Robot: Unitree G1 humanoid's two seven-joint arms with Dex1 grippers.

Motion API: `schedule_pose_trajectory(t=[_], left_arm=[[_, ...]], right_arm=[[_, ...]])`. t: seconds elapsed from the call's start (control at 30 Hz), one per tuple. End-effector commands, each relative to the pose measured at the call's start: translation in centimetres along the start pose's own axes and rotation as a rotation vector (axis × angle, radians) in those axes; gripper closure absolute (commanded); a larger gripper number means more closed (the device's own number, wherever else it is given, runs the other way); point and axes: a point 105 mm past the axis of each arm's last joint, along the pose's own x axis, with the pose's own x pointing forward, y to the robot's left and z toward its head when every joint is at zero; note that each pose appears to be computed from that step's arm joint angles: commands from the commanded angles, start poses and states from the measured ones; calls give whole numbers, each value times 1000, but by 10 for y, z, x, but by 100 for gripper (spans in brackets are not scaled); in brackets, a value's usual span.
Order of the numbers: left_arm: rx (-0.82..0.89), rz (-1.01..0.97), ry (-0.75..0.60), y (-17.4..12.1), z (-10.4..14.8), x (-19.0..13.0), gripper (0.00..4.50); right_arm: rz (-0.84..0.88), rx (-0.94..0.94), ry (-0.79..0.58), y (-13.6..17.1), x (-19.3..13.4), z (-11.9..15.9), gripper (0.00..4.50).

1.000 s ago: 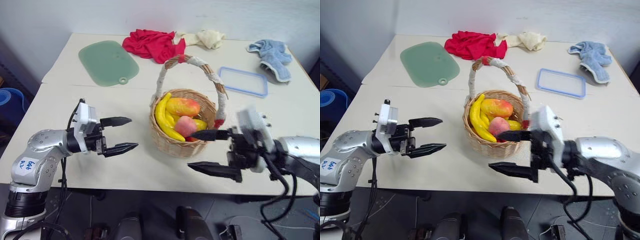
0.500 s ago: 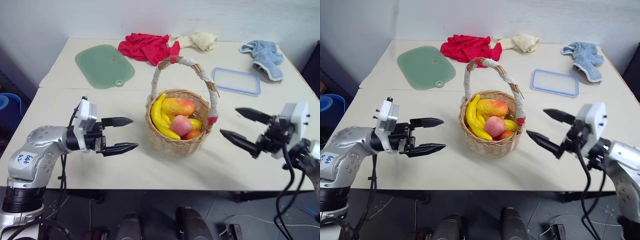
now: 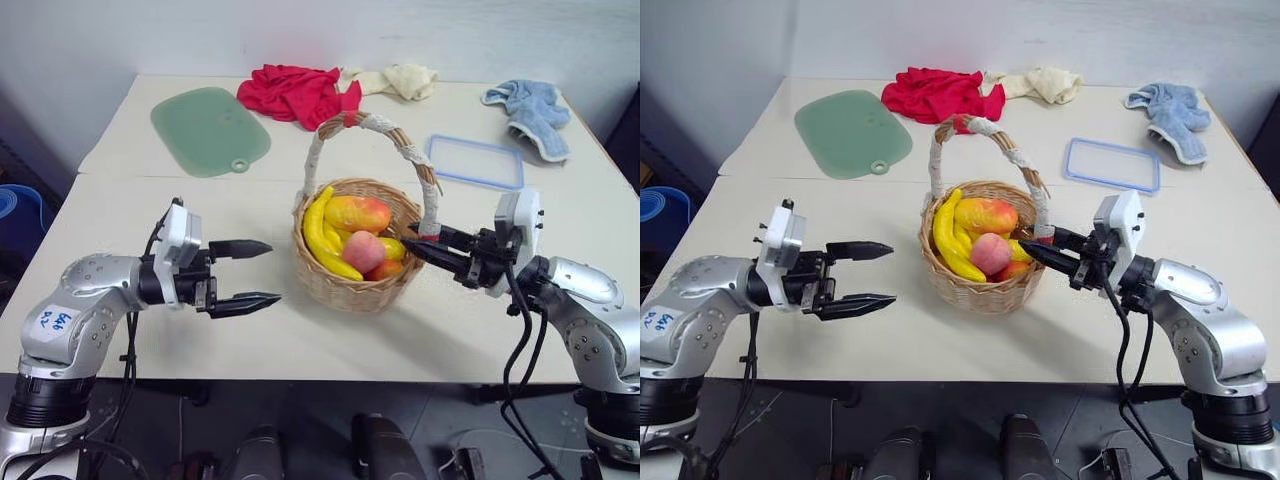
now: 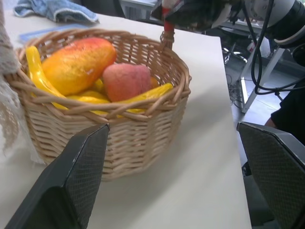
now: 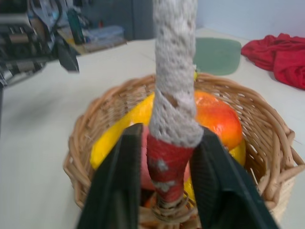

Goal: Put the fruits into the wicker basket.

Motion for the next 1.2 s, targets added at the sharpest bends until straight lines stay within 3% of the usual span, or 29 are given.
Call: schedule_pose_trajectory(t=[0.03,0.23,0.53,0.77,0.97,1.2], left_arm=[[42,-28,9,-3,3,0,0],[109,-25,-39,11,19,11,0],[117,-118,12,15,6,25,0],[140,-152,-11,22,11,38,0],[145,-179,-12,23,12,43,0],[148,-176,13,22,12,35,0]], right_arm=[[26,-40,-22,15,-7,17,431],[-281,-136,-170,-10,-44,54,431],[-834,-321,-199,-44,-148,71,431],[-1015,-281,-82,-72,-215,32,431],[-1020,-138,-36,-101,-229,-4,431],[-977,-258,36,-94,-234,11,192]])
